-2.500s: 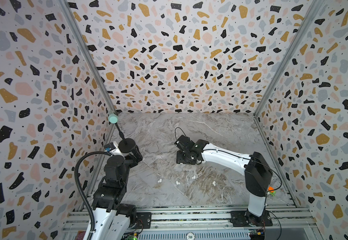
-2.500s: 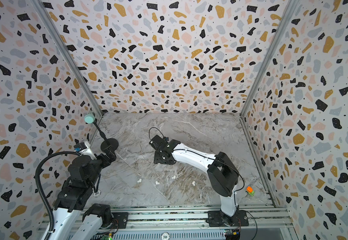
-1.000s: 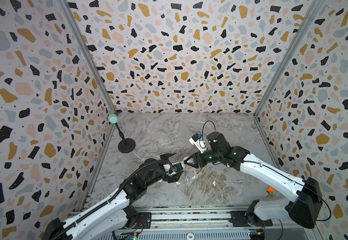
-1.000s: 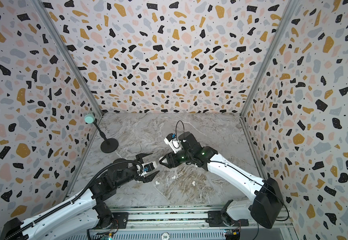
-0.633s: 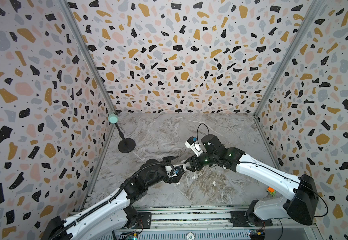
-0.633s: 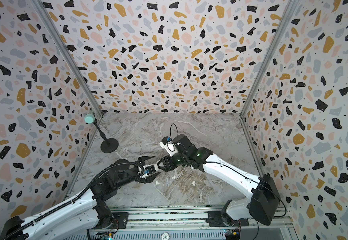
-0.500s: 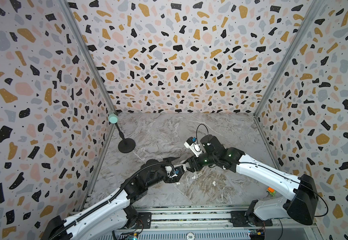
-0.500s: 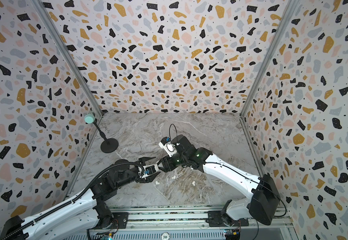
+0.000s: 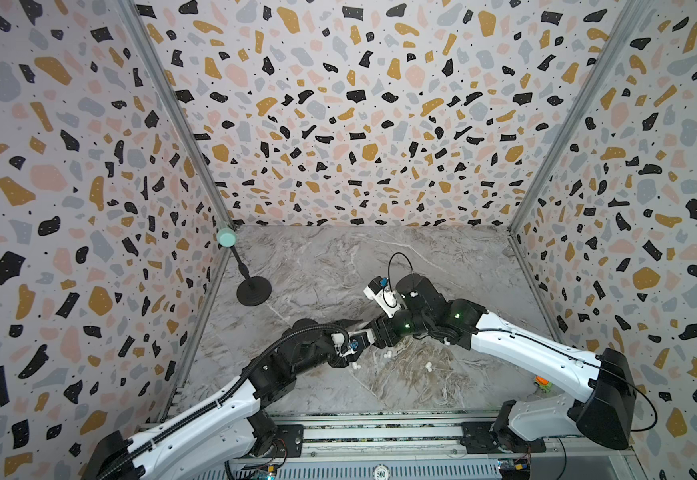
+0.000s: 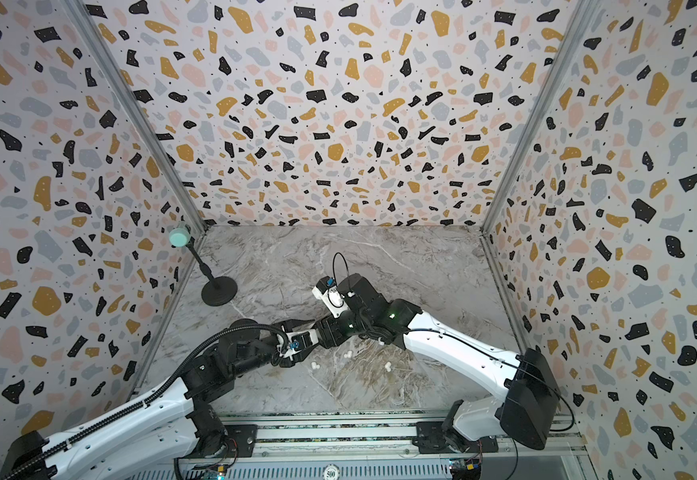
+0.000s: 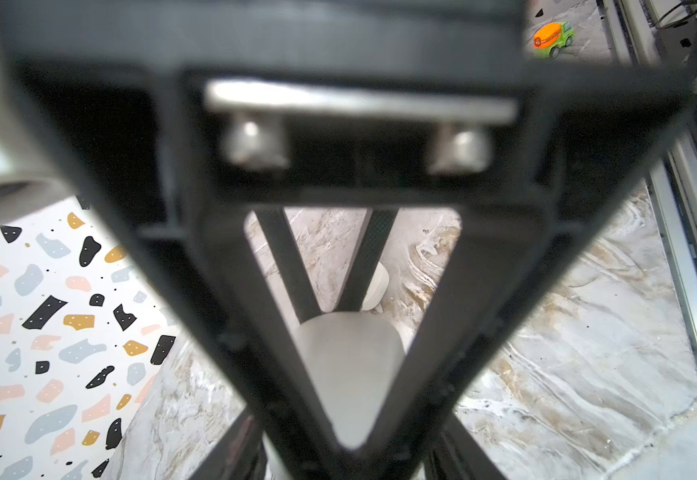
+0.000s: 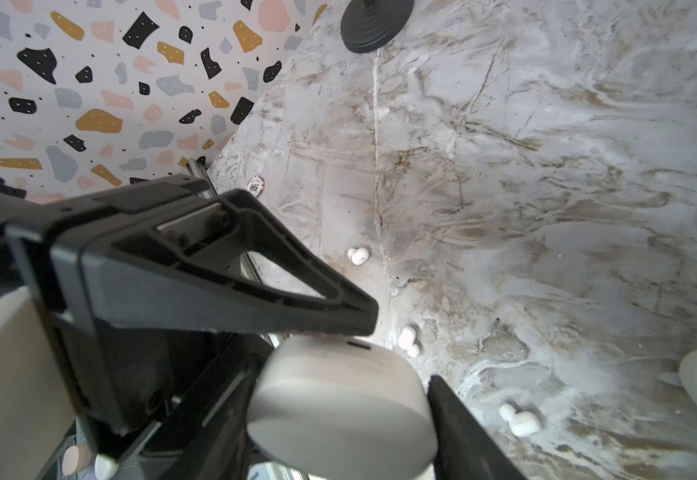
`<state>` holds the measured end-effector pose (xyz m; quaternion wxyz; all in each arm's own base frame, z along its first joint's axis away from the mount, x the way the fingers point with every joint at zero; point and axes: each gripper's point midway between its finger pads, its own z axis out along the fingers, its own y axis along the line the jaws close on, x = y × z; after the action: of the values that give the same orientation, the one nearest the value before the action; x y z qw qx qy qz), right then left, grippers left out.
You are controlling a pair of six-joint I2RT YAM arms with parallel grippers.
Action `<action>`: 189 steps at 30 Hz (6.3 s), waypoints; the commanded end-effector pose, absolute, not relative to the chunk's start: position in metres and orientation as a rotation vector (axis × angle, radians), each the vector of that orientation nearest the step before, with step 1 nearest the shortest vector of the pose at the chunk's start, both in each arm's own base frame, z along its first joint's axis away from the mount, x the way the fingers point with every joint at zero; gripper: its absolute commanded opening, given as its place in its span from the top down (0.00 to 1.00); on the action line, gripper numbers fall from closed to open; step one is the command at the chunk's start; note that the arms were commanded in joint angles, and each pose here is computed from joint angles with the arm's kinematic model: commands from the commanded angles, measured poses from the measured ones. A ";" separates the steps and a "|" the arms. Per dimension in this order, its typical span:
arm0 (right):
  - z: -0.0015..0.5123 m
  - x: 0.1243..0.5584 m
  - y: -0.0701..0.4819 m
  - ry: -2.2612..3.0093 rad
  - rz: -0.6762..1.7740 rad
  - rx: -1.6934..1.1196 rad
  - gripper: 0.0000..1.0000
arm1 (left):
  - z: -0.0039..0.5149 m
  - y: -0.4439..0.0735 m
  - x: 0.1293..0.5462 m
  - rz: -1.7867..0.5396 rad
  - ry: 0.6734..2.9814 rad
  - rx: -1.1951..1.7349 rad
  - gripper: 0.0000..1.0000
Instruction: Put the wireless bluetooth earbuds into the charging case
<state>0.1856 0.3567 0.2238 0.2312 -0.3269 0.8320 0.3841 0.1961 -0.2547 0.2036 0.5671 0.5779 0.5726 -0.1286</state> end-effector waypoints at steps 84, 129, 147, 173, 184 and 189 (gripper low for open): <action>0.275 0.126 0.307 1.736 1.077 -1.121 0.00 | 0.252 -0.264 0.118 -1.104 1.571 1.122 1.00; 0.271 0.153 0.303 1.766 0.941 -0.978 0.00 | 0.251 -0.266 0.110 -1.141 1.540 1.174 1.00; 0.273 0.166 0.295 1.790 0.895 -0.910 0.01 | 0.249 -0.267 0.110 -1.140 1.544 1.179 1.00; 0.272 0.173 0.293 1.812 0.893 -0.895 0.04 | 0.248 -0.269 0.110 -1.145 1.548 1.186 1.00; 0.268 0.173 0.296 1.827 0.903 -0.906 0.04 | 0.248 -0.268 0.110 -1.144 1.545 1.186 1.00; 0.266 0.168 0.300 1.823 0.937 -0.934 0.04 | 0.249 -0.268 0.110 -1.145 1.541 1.186 1.00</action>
<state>0.1684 0.2971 0.2598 0.4297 -0.3715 0.7359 0.3684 0.1152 -0.2642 0.2320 0.4062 0.4616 0.6535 -0.4414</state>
